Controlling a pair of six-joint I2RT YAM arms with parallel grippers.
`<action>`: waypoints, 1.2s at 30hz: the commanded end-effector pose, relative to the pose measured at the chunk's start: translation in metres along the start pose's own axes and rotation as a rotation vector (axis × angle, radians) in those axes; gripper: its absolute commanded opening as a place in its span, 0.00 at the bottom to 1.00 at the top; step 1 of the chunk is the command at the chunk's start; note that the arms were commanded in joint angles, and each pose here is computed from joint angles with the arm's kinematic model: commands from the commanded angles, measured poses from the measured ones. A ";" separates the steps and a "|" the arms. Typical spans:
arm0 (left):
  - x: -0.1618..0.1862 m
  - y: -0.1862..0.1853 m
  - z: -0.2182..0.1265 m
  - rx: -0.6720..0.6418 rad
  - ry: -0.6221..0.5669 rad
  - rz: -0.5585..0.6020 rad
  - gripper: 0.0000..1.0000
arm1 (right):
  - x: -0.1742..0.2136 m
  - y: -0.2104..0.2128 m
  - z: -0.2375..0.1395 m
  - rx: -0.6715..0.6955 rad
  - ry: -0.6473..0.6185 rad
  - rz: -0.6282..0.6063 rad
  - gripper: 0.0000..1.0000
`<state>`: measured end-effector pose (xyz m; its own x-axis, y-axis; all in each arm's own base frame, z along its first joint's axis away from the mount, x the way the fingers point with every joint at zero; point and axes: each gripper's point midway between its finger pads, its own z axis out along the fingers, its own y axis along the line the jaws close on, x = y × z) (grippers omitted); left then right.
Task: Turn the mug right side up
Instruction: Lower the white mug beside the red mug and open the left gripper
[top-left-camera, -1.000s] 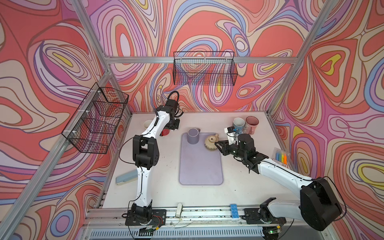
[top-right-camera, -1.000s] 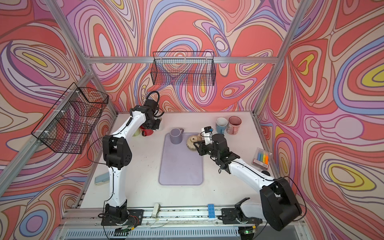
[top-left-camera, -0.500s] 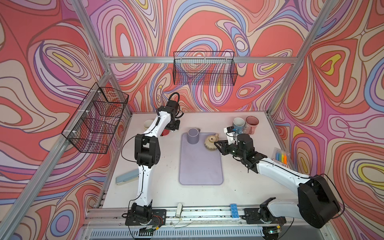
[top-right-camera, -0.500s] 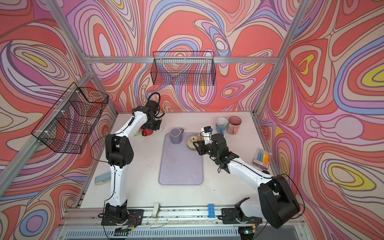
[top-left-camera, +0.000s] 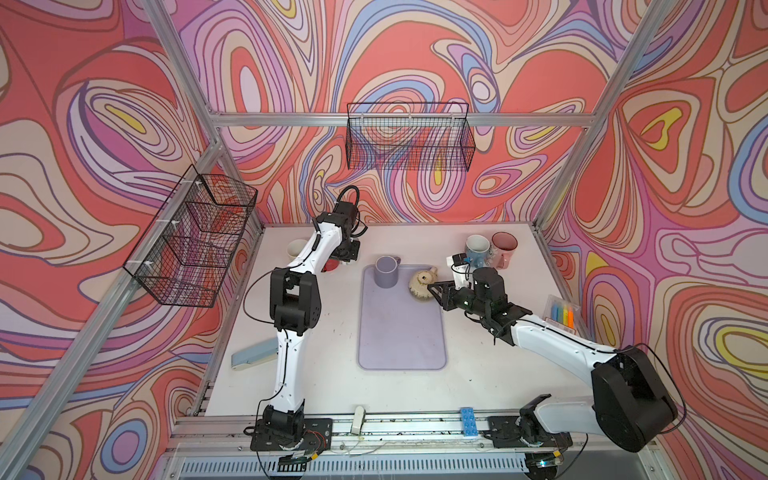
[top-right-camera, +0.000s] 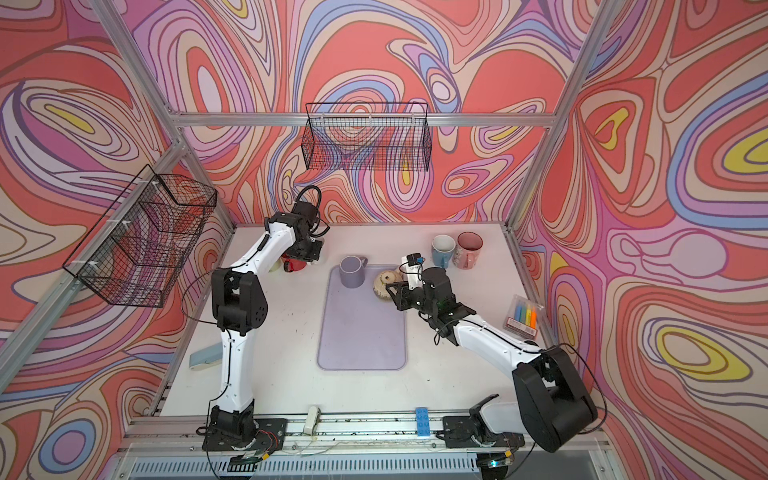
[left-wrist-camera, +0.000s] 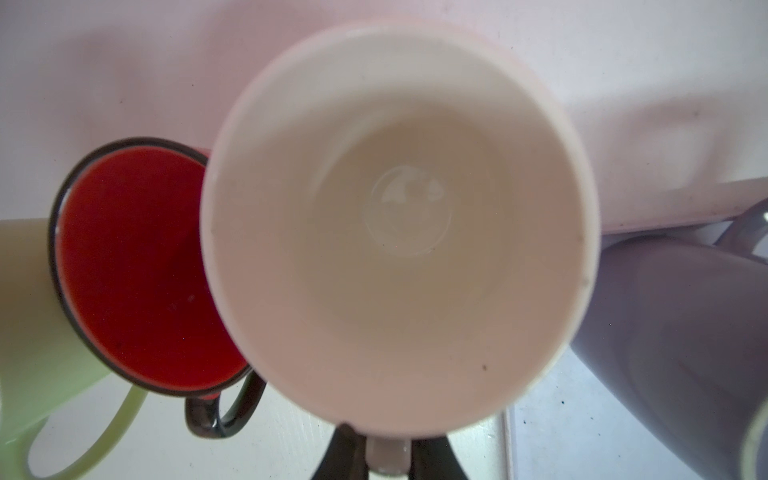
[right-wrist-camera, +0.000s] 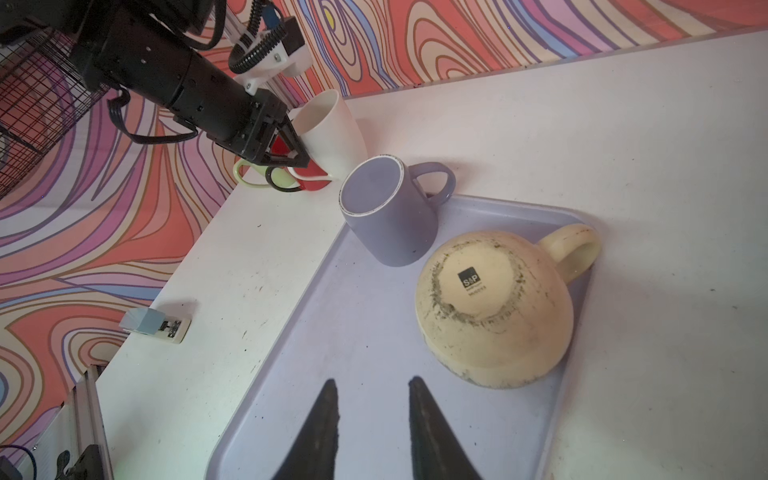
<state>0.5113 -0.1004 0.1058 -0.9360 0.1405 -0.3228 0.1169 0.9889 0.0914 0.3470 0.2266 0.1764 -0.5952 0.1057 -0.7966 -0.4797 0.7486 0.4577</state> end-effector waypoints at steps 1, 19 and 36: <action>-0.005 0.006 0.002 -0.018 -0.019 -0.012 0.00 | 0.003 -0.003 0.002 0.002 0.002 0.003 0.30; 0.000 0.007 0.007 -0.025 -0.020 -0.005 0.00 | 0.005 -0.005 0.005 0.004 0.006 0.009 0.29; -0.002 0.011 -0.003 -0.036 -0.054 -0.004 0.25 | 0.002 -0.004 0.005 0.003 0.004 0.007 0.30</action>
<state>0.5134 -0.0979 0.0912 -0.9295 0.1419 -0.3403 0.1119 0.9880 0.1063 0.3491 0.2276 0.1724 -0.6002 0.1074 -0.7926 -0.4754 0.7490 0.4615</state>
